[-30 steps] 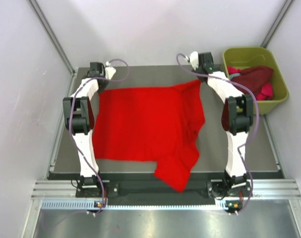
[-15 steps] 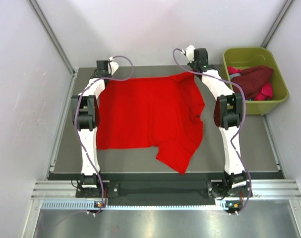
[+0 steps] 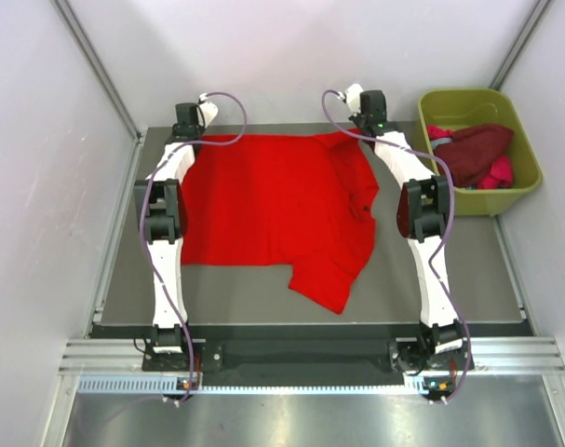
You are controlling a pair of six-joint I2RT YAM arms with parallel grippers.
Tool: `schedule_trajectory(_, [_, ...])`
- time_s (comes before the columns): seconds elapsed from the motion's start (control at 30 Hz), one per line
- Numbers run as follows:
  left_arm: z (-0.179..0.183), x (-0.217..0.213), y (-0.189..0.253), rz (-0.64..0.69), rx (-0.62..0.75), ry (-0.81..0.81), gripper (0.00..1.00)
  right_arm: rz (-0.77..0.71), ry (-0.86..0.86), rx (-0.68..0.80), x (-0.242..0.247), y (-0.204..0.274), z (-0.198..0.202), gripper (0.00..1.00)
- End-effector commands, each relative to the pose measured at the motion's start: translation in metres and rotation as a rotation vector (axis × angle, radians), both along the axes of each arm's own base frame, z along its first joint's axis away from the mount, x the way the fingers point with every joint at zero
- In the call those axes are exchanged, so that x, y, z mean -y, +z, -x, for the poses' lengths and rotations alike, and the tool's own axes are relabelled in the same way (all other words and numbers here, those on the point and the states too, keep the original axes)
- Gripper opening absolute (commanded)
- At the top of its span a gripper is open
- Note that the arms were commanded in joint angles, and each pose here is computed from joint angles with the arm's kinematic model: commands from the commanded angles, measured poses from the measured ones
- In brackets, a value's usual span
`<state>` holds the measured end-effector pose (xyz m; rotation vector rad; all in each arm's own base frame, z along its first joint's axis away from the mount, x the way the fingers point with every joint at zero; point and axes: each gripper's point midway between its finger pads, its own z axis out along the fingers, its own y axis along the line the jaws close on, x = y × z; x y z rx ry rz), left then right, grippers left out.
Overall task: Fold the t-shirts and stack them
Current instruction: Flatten the tshirt out, then fold the tshirt
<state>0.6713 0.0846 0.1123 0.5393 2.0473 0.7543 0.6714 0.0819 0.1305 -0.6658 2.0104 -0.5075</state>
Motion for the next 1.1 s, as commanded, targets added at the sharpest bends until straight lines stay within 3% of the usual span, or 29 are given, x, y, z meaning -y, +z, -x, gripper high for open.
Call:
schedule_trajectory(0.0, [-0.005,-0.014,0.053,-0.018,0.120,0.030,0.00,-0.008,-0.034,0.132,0.008,0.067,-0.003,0.00])
schedule_trajectory(0.17, [0.002,-0.011,0.059,-0.005,0.112,0.007,0.00,-0.062,-0.007,0.142,-0.002,0.095,0.009,0.00])
schedule_trajectory(0.37, [0.027,-0.003,0.087,0.032,0.092,-0.030,0.00,-0.128,0.062,0.139,-0.010,0.149,0.053,0.00])
schedule_trajectory(0.5, [0.052,0.007,0.097,0.093,0.058,-0.058,0.00,-0.188,0.090,0.065,-0.017,0.154,0.084,0.00])
schedule_trajectory(0.7, [0.090,0.031,0.093,0.227,-0.052,-0.121,0.00,-0.231,0.139,-0.056,-0.034,0.132,0.129,0.00])
schedule_trajectory(1.07, [0.143,0.039,0.051,0.281,-0.199,-0.107,0.00,-0.259,0.154,-0.279,-0.041,0.063,0.177,0.00])
